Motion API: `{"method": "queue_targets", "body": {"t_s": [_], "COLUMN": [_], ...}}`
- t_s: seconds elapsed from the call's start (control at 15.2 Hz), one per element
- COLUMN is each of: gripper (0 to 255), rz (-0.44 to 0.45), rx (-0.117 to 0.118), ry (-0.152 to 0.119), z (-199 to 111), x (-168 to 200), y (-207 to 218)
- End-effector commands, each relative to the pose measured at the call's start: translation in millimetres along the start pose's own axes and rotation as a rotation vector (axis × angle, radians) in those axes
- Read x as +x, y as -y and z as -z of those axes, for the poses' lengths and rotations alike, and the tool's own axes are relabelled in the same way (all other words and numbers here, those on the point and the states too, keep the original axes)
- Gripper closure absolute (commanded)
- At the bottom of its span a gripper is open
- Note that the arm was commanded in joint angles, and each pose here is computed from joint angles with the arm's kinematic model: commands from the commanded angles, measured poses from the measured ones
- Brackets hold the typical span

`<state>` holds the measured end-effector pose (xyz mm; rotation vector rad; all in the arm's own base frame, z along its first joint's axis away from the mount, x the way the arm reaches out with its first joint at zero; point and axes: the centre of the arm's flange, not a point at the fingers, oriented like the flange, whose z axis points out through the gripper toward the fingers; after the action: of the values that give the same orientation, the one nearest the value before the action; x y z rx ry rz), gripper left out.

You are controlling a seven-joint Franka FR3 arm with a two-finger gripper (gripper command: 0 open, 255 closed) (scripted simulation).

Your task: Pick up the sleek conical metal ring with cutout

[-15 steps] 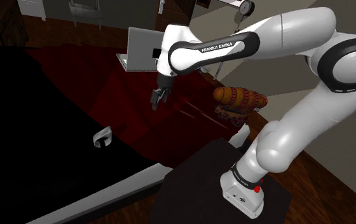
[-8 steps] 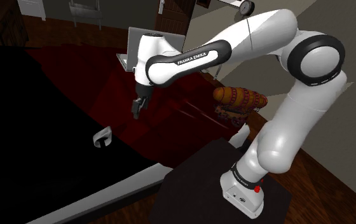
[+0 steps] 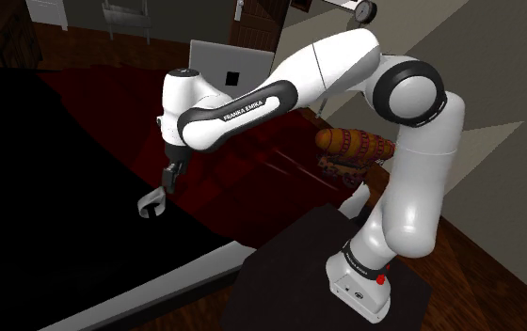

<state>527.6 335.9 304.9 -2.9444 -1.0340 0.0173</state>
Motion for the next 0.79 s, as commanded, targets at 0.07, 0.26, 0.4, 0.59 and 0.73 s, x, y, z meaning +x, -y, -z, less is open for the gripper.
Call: {"method": "queue_targets", "body": {"t_s": [0.07,0.26,0.4,0.59,0.73], "gripper": [0,0,0,0,0], "rz": [0.064,0.073,0.073,0.073,0.073], "rx": [-0.01,-0.012,-0.012,-0.012,-0.012], "ry": [-0.002,-0.003,-0.003,-0.003,-0.003], "z": [-21.2,-35.0,-45.5,-61.3,-64.4], "x": [27.4,31.4,31.4,31.5,31.5], "y": [20.6,23.6,23.4,23.0,23.0]}}
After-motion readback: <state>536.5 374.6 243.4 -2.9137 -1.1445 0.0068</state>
